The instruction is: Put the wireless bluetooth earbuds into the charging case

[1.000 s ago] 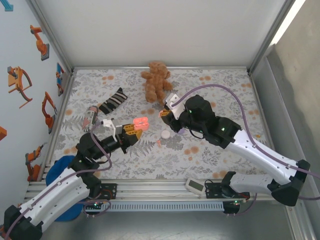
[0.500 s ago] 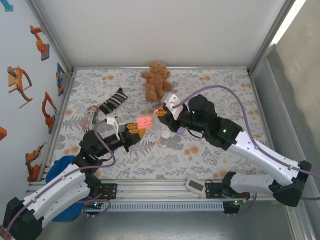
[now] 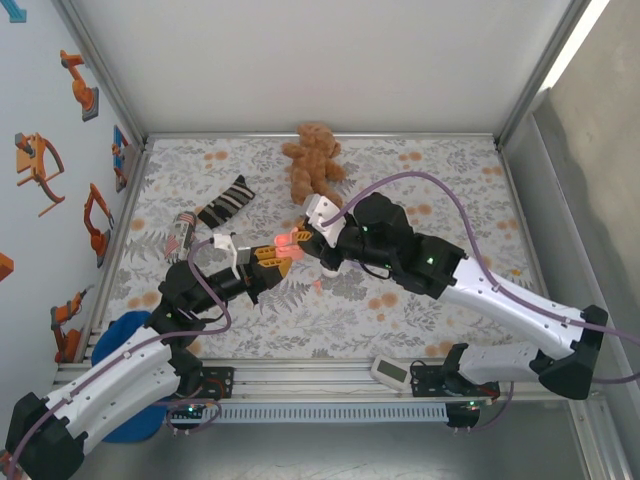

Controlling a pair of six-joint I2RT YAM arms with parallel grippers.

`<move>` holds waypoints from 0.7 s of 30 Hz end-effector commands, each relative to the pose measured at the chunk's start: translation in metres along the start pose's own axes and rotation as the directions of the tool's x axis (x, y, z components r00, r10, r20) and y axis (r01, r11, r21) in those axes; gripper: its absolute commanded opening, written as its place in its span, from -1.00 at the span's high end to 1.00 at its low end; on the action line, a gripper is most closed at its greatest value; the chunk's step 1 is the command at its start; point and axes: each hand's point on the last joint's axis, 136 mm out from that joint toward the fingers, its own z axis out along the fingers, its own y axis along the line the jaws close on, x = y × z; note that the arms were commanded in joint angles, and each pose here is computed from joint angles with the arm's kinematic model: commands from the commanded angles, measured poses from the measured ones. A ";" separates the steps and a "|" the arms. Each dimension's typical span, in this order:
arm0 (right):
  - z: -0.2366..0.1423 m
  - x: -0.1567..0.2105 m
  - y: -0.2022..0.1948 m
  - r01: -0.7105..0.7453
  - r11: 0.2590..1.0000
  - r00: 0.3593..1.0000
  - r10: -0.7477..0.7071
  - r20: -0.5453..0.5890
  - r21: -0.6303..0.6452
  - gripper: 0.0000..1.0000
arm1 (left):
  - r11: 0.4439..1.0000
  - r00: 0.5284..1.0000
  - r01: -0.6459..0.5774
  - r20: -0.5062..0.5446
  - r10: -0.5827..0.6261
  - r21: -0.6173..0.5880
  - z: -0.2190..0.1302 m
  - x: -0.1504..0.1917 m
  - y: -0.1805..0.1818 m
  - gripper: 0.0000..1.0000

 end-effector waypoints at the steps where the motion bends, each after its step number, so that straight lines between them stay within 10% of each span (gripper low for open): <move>1: 0.000 -0.019 -0.001 0.028 0.999 0.999 -0.028 0.046 0.015 0.70 | 0.999 0.998 -0.029 0.064 0.026 0.046 0.001 -0.025 -0.013 1.00; 21: 0.020 -0.003 0.011 0.045 0.999 0.998 -0.045 -0.032 -0.017 0.70 | 0.998 0.997 -0.037 0.064 0.033 0.057 0.001 -0.026 -0.016 1.00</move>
